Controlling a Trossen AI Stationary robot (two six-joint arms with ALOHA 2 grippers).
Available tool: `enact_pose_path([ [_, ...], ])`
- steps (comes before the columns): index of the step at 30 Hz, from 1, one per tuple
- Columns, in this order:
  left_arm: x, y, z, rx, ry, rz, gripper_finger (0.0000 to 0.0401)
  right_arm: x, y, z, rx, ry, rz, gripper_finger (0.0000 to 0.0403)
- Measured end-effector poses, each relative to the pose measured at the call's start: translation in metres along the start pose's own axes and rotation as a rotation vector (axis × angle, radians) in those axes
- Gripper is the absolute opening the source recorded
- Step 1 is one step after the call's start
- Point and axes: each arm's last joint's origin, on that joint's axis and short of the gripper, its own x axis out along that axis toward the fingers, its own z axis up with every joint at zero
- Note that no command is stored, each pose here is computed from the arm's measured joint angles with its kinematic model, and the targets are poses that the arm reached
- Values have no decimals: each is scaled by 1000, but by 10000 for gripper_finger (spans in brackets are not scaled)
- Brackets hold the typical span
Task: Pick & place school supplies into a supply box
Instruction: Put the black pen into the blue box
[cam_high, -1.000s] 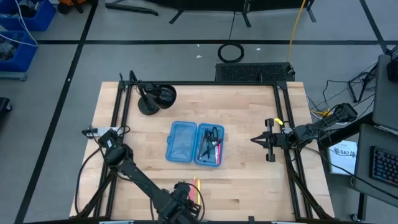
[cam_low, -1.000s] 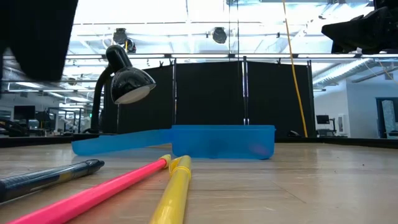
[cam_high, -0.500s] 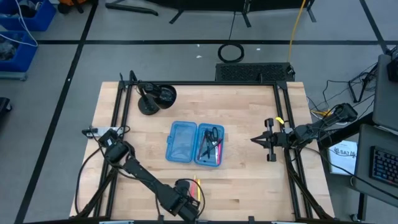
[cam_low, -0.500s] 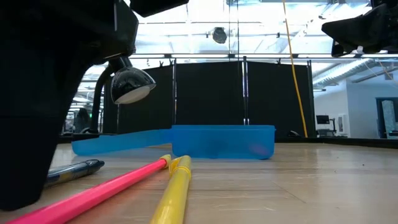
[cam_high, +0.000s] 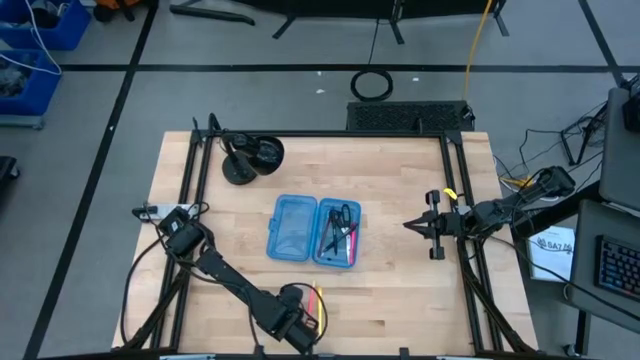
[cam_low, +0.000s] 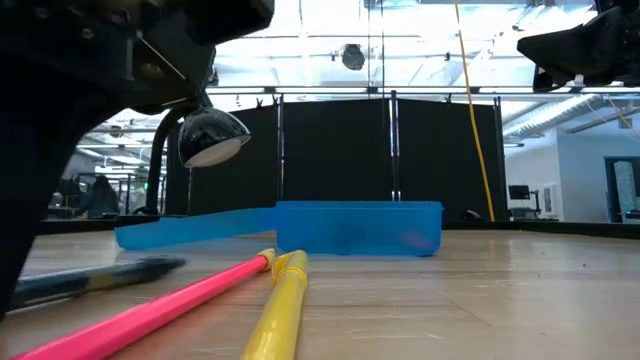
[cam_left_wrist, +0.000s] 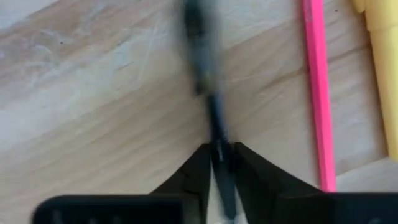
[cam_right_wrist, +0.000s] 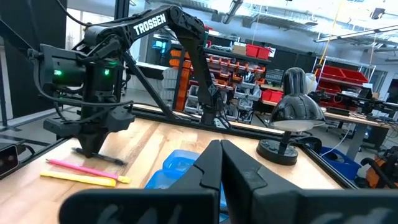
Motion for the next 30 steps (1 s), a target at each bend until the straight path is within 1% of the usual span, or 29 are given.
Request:
enact_pose_path([
  [3,0,0,1,29,-24,-6,28,0,0,0,-1,-2,0,0],
  [4,0,0,0,38,-28,-4,23,0,0,1,1,-5,-1,0],
  [8,-1,3,-4,38,-65,-2,25,0,0,1,1,-9,-2,0],
  [10,-4,5,-7,27,-92,17,31,0,0,1,0,-9,-2,0],
  [13,-16,8,-13,26,-130,17,33,0,0,1,0,-9,-2,0],
  [16,-30,17,-15,18,-246,58,23,0,0,1,0,-9,-2,0],
  [17,-36,19,-15,16,-283,64,23,0,0,1,0,-10,-2,0],
  [20,-72,18,-17,-1,-345,-11,23,0,0,1,7,-10,-2,0],
  [23,-98,23,-10,34,-432,-12,23,0,0,1,10,-8,-2,0],
  [25,-113,18,1,45,-480,-55,25,0,0,1,14,-6,-2,0],
  [28,-142,14,25,77,-544,-121,26,0,0,1,18,-9,-2,0],
  [30,-152,9,39,110,-571,-170,27,0,0,1,19,-11,-3,0],
])
